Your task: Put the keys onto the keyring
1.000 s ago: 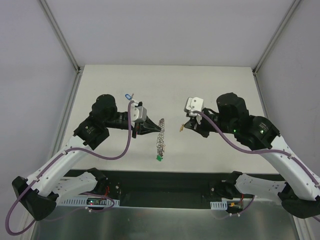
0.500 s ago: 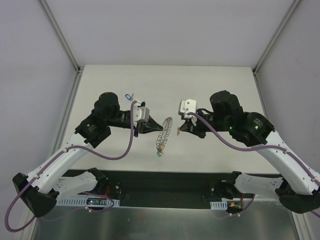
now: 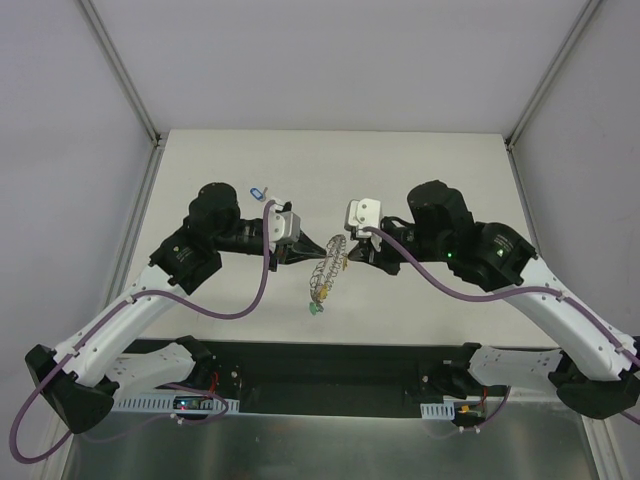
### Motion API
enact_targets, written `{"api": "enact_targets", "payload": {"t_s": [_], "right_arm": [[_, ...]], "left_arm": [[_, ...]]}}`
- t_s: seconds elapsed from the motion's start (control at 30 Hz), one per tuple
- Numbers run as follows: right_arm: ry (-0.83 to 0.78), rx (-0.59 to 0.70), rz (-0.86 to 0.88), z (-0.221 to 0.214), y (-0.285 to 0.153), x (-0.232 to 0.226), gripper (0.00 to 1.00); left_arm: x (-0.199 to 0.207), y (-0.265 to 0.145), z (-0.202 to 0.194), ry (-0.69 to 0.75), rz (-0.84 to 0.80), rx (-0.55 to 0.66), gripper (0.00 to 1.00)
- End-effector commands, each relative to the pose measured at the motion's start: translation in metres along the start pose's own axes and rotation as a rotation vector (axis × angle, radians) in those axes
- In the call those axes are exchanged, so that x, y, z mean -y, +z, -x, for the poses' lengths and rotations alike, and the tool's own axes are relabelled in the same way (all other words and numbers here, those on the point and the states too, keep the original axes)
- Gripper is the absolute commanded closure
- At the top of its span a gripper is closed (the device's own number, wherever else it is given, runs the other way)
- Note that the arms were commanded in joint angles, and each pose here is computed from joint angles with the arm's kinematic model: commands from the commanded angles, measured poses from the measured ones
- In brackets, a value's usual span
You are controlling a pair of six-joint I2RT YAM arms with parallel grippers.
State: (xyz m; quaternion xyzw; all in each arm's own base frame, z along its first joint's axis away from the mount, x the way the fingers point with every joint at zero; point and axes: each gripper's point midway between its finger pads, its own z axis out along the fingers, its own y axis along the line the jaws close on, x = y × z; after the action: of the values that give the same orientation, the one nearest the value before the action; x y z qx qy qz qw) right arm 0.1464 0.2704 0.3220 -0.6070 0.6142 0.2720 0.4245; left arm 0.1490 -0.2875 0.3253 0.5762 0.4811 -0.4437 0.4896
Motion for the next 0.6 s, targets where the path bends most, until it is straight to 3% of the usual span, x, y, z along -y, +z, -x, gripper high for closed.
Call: {"api": "enact_targets", "payload": {"t_s": [0.0,0.57], "right_arm": [[-0.022,0.068,-0.061,0.0282,-0.0023,0.0132,0.99],[-0.033,0.055,-0.059,0.0293,0.0065,0.0124,0.99]], "left_arm": [[-0.0036,-0.0014,0.0333,0.112,0.007,0.061,1.00],[-0.0080,0.0024,0.0344,0.114,0.028,0.053,1.00]]}}
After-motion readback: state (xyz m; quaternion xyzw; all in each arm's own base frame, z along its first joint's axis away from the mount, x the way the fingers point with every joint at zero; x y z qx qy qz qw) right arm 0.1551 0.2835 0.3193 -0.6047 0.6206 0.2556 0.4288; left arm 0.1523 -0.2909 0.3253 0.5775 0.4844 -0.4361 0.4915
